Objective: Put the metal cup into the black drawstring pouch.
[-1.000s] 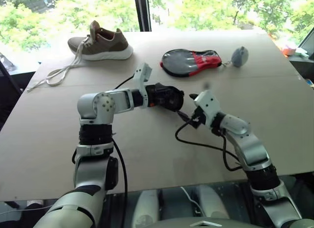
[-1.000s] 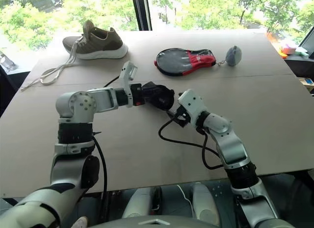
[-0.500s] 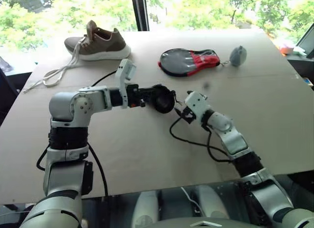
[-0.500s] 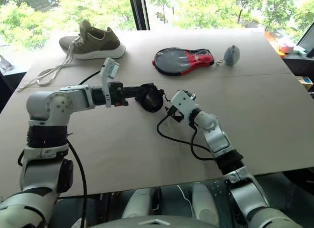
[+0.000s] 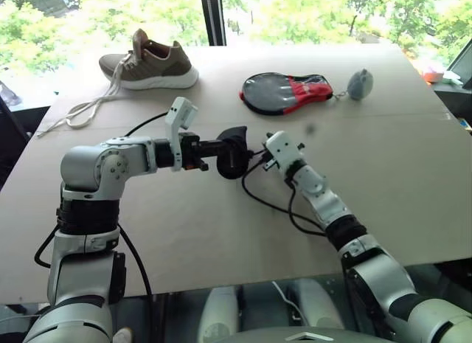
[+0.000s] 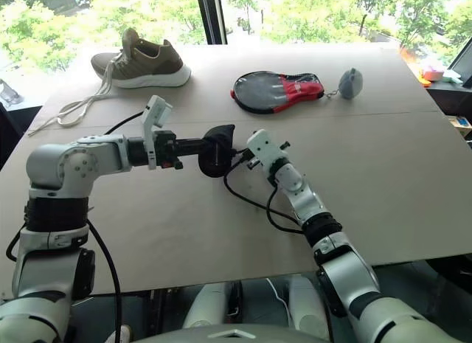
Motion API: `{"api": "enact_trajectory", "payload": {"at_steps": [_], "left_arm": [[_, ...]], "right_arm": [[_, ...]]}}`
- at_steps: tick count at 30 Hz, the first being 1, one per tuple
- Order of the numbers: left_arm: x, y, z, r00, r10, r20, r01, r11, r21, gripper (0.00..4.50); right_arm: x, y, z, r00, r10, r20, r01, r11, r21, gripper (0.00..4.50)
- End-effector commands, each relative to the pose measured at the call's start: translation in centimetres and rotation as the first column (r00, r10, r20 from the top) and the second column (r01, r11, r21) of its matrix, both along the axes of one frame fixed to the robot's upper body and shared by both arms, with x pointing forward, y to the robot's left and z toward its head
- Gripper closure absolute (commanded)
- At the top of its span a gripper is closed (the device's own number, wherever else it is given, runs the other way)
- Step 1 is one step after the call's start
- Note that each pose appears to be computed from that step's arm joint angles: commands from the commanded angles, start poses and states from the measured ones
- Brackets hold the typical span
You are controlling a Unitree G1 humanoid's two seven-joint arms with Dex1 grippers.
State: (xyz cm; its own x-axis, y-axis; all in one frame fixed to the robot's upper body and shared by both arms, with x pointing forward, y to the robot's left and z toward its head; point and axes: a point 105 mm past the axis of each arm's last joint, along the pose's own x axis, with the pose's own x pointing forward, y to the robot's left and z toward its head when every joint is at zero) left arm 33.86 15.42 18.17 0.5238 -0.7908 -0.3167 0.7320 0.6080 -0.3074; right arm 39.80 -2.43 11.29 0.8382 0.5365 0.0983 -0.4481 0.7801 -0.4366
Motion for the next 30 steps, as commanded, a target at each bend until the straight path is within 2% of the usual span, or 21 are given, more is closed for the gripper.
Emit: {"api": "enact_trajectory", "payload": {"at_steps": [1,8,11,14,19,23,30], "left_arm": [[-0.3,-0.6,1.4,0.997,-0.022,0.078,0.023,1.000,-0.015,4.50],[-0.4,-2.6,2.0,0.993,-0.074,0.094,0.085,0.989,-0.120,4.50],[-0.2,-2.8,2.0,0.992,-0.073,0.100,0.086,0.988,-0.129,4.50],[0.2,-2.7,2.3,0.992,-0.063,0.109,0.079,0.986,-0.145,4.50],[0.1,-2.0,2.1,0.993,-0.060,0.104,0.073,0.989,-0.125,4.50],[0.0,-1.6,2.1,0.993,-0.066,0.099,0.077,0.991,-0.111,4.50],[-0.1,-1.5,2.4,0.992,-0.068,0.111,0.079,0.992,-0.097,4.50]], "right_arm": [[-0.9,-0.8,2.3,0.995,0.014,0.094,-0.013,1.000,-0.013,4.48],[-2.5,-2.8,4.2,0.991,0.027,0.133,-0.012,0.993,-0.114,4.48],[-3.4,-3.3,3.2,0.998,0.047,0.045,-0.042,0.993,-0.113,4.48],[-4.6,-4.1,1.9,0.997,0.054,-0.061,-0.057,0.997,-0.047,3.70],[-6.8,-3.5,0.3,0.972,0.134,-0.193,-0.127,0.991,0.050,1.41],[-6.7,-2.0,0.9,0.964,0.174,-0.203,-0.153,0.982,0.112,1.41],[-5.2,0.6,1.7,0.953,0.230,-0.197,-0.205,0.969,0.137,1.41]]}}
